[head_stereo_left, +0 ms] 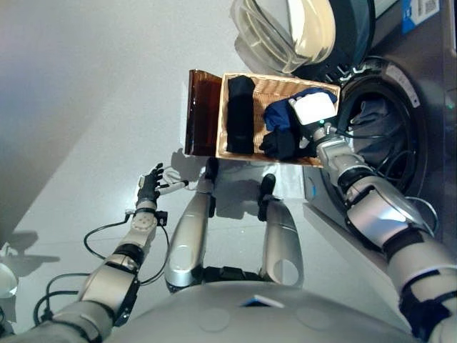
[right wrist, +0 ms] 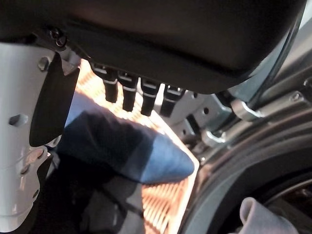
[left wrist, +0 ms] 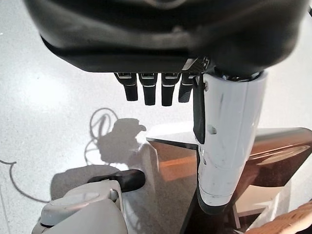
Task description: Pick up the clothes and place them into the washing machine
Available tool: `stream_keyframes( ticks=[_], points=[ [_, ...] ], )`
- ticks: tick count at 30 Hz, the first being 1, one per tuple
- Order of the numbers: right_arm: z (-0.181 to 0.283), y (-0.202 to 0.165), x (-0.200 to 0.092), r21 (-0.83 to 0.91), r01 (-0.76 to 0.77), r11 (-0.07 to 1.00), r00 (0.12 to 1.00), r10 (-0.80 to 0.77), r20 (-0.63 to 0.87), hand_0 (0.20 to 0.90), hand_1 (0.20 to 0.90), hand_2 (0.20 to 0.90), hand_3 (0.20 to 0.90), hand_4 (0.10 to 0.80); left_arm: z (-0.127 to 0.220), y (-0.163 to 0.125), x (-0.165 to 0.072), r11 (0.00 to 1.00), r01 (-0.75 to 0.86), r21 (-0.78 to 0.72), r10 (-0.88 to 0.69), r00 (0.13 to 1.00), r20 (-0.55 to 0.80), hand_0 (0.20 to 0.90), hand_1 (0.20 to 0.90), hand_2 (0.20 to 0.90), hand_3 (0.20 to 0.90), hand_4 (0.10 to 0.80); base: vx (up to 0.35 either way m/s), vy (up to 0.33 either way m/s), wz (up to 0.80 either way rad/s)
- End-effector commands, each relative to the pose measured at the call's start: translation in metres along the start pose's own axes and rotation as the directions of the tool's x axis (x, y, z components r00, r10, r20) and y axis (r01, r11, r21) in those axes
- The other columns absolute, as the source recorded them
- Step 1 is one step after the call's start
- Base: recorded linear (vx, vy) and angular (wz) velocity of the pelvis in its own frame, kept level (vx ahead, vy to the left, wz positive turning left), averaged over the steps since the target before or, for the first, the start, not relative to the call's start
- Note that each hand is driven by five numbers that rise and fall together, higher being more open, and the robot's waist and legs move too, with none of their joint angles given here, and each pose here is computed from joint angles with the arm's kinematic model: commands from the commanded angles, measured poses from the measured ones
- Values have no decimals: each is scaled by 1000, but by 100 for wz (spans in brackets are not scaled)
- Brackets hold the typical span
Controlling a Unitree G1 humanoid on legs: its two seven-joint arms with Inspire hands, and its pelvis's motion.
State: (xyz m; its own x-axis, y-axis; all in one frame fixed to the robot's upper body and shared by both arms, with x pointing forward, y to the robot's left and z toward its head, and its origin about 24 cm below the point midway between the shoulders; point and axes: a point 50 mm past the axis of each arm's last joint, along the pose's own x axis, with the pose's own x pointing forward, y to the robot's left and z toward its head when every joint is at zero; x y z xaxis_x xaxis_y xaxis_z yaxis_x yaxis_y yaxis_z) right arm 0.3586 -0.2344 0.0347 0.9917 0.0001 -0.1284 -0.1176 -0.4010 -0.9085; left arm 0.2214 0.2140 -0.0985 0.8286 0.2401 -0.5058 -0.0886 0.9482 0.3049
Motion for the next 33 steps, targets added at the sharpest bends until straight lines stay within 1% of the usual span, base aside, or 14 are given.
stream_keyframes(
  ticks=[1,13,33],
  points=[
    [-31,-32,10,-93,135,986,987,-142,-74,900,900,900,900,800,6,15,2,998,-60,-6,60,997,46,900,900,900,900,800,-7,-15,6],
    [-29,-51,17,-70,192,979,977,-197,-76,900,900,900,900,800,9,19,3,996,-86,-22,87,994,61,900,900,900,900,800,-3,-12,4],
    [-32,-70,23,-45,236,971,967,-239,-90,900,900,900,900,800,9,27,1,990,-123,-66,128,989,70,900,900,900,900,800,-1,-1,1]
  ],
)
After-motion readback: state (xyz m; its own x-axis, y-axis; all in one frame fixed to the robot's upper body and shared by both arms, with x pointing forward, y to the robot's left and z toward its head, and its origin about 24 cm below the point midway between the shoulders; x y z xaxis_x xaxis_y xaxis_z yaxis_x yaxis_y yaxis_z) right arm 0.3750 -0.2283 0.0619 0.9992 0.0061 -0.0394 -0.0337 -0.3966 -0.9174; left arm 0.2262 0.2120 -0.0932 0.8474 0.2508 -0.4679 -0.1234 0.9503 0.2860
